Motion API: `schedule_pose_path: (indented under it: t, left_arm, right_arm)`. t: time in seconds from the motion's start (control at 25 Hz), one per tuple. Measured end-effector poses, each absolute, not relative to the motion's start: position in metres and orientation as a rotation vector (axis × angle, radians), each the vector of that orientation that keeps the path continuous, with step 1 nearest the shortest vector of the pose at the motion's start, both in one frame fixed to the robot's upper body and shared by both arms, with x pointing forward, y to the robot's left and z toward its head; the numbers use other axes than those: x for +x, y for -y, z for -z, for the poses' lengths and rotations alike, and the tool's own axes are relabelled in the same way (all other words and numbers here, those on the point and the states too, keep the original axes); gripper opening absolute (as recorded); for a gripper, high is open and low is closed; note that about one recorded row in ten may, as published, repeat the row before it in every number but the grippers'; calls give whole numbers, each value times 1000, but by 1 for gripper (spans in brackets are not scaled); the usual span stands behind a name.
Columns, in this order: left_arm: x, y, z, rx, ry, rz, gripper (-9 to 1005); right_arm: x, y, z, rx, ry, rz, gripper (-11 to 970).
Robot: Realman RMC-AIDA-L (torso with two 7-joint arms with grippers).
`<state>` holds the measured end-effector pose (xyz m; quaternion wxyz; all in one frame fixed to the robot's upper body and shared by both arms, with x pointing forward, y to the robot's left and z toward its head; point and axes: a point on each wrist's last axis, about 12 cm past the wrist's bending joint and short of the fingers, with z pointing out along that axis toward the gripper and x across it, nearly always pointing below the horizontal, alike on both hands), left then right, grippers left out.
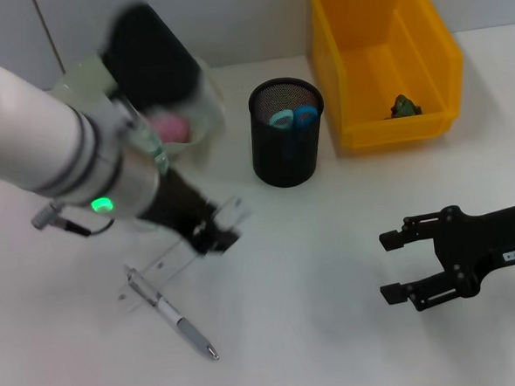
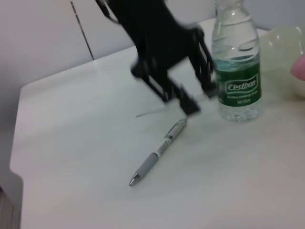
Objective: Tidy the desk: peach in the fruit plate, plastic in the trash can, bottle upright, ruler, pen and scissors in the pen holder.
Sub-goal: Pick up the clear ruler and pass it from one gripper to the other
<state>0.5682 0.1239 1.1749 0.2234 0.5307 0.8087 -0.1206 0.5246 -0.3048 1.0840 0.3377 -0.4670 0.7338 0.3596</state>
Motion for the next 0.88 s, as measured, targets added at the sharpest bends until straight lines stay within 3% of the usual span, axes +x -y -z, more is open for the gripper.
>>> schedule_pose_path:
  t: [0.12,0.16,0.48,0.68,0.88]
  left_arm:
    - [568,-134,-1190,1351,-2200,483,390]
    - [566,-148,-1204,1209,-2135,704,390]
    - [551,-188,-1203,887,-1773,1291,390]
    - [548,-210,-1171,661,-1558,1430,390]
    - [542,-216,-1133,541,-1406,1349,389]
  right_arm:
    - [525,307,-1084,-1202,-1915,-929,779]
    - [525,307,-1084,-1202,-1915,-929,779]
    - [528,308,-1084,-1193,-1924,-901,776]
    - [529,309,-1085,-1187,-1922,-888,774]
    - [531,310,-1088,-1165,-1904,-879,772]
